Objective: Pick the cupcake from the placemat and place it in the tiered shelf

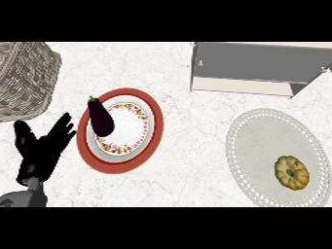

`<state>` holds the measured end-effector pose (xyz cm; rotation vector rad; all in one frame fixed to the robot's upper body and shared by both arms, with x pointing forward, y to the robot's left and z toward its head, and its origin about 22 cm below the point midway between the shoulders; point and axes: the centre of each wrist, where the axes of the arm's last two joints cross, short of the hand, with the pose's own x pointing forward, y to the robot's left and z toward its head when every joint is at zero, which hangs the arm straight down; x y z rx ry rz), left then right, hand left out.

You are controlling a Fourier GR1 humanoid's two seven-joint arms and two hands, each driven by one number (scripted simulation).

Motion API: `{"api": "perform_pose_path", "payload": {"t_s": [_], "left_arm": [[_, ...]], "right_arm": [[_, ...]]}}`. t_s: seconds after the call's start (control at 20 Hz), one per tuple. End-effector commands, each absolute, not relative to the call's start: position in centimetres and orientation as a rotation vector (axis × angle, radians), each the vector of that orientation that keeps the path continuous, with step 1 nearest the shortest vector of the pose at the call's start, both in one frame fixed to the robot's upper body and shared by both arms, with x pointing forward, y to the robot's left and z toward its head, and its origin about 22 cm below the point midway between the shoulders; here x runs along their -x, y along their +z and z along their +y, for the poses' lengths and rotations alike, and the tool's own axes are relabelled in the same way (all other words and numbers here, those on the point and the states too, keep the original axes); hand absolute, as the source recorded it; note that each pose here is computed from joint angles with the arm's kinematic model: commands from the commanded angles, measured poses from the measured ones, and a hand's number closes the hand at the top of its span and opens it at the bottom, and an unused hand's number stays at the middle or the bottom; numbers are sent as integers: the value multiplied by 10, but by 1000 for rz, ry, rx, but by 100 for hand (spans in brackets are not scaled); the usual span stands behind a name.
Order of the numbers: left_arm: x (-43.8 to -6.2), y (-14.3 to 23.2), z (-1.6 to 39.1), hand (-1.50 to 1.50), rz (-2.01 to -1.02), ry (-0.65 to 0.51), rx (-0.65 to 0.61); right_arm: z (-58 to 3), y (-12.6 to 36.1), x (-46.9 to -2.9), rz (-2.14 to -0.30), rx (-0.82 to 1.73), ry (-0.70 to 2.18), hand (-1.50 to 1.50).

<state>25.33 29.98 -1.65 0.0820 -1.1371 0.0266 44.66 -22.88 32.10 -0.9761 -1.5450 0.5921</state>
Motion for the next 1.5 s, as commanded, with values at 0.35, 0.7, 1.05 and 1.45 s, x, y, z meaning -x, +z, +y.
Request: {"api": "perform_pose_path", "payload": {"t_s": [0.35,0.7,1.05,1.45], "left_arm": [[-267,-37,283,0,-1121,33,-92],[-254,-31,300,0,-1110,30,-87],[-260,-20,287,0,-1133,18,-99],[-247,-31,278,0,-1103,43,-89]], "right_arm": [[-229,321,-462,-1608,955,616,150],[-239,320,-466,-1588,913,514,150],[-258,321,-466,-1650,776,230,-150],[-272,352,-456,-1742,512,-64,-150]]}}
